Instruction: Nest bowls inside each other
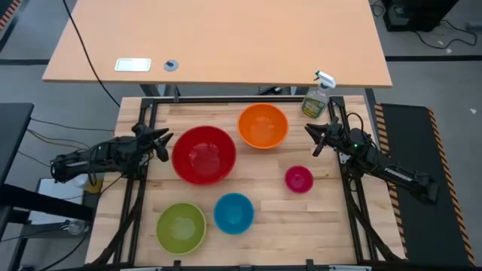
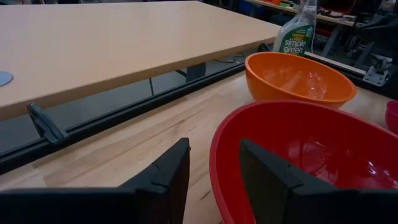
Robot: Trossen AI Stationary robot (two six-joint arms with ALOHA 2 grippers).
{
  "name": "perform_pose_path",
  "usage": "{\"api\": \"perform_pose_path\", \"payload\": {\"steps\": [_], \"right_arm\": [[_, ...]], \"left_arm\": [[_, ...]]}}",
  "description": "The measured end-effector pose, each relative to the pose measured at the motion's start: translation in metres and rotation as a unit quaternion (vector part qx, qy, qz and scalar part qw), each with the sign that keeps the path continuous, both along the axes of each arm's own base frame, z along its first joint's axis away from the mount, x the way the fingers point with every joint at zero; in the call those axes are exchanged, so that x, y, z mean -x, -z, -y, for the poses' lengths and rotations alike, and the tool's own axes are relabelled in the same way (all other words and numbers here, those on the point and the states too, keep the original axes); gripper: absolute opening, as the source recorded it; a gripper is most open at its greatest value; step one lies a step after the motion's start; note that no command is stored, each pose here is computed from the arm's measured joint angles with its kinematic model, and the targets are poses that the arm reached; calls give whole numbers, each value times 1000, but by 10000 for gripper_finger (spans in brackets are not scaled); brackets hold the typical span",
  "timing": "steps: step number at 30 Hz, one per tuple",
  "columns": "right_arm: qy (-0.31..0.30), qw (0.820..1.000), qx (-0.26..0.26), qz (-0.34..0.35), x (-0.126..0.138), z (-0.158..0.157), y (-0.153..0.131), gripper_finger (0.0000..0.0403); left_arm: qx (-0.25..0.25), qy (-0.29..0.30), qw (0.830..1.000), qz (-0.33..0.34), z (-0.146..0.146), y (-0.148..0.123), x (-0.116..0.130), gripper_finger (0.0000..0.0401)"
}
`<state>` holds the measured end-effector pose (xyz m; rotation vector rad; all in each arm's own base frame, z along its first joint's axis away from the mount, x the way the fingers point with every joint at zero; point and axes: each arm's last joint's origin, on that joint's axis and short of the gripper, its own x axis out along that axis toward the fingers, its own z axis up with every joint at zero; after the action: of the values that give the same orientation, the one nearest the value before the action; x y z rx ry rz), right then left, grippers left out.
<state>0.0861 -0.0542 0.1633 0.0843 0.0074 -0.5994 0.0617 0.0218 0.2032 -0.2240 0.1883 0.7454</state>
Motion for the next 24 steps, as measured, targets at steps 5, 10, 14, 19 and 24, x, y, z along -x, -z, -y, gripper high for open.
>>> {"api": "perform_pose_path", "payload": {"steps": [5, 10, 14, 19, 24], "right_arm": [[0, 1000, 0, 0, 0, 0, 0, 78], [0, 1000, 0, 0, 0, 0, 0, 78], [0, 1000, 0, 0, 0, 0, 0, 78], [0, 1000, 0, 0, 0, 0, 0, 78], [0, 1000, 0, 0, 0, 0, 0, 78]], "left_arm": [[0, 0, 1000, 0, 0, 0, 0, 141], [0, 0, 1000, 0, 0, 0, 0, 141], [0, 0, 1000, 0, 0, 0, 0, 141], [-5, 1, 1000, -4, 0, 0, 0, 141], [-24, 8, 1000, -12, 0, -2, 0, 141]]}}
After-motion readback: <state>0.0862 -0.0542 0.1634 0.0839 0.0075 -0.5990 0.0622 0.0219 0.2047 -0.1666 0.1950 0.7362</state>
